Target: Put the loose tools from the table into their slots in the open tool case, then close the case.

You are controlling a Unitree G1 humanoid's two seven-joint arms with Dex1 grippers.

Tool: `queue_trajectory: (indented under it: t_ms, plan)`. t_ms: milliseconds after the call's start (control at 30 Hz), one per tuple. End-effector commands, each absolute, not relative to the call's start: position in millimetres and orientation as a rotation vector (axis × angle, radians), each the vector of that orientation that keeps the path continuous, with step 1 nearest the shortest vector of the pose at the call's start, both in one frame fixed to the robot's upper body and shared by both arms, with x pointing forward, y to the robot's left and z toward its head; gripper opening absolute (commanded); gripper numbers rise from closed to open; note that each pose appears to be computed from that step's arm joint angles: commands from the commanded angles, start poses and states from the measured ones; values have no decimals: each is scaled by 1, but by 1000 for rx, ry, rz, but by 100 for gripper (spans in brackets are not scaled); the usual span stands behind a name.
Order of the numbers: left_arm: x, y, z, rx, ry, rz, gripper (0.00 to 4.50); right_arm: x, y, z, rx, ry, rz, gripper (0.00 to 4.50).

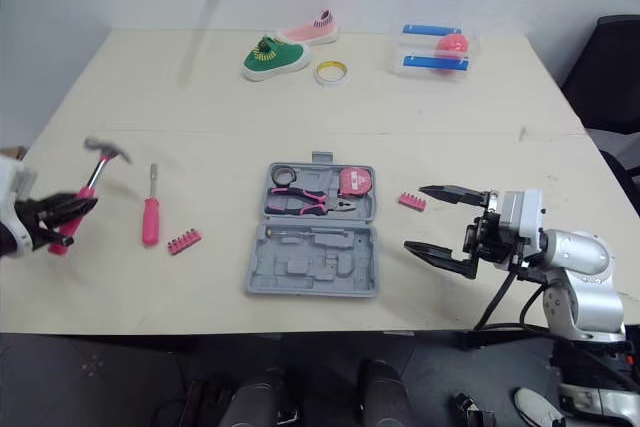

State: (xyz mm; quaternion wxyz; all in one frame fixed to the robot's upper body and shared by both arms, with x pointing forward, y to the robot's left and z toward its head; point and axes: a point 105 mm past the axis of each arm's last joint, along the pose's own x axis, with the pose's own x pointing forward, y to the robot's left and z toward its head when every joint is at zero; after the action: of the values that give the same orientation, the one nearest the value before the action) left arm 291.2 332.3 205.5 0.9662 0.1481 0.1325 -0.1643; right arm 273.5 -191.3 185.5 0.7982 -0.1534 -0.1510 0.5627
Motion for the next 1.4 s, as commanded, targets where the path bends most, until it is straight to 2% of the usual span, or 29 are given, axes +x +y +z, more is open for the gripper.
queue_trajectory:
  t_ms: [33,67,200,300,433,633,733,867,933,1100,1400]
  plan:
    - [285,261,235,389,114,-659,54,272,-198,193,-325,-342,1203,450]
    - [285,252,236,387,106,-704,54,272,-198,193,-321,-339,1204,450]
    - [280,181,219,430,137,-1088,54,270,-193,187,-332,-291,1270,450]
    - [285,147,210,473,163,-1241,54,269,-189,188,-349,-314,1282,450]
    - [297,111,200,472,182,-1357,54,264,-183,180,-375,-295,1314,450]
    - [296,75,175,656,302,-1507,54,258,-188,177,-382,-283,1258,450]
    - [306,68,170,706,323,-1460,54,254,-191,176,-388,-282,1236,450]
    - [297,60,167,659,391,-1527,54,250,-196,173,-393,-287,1198,450]
    - [298,58,161,615,435,-1504,54,248,-198,170,-395,-286,1183,450]
    - [313,66,146,697,496,-1416,54,246,-200,161,-392,-291,1169,450]
    - [315,63,138,768,503,-1424,54,243,-203,151,-386,-295,1173,450]
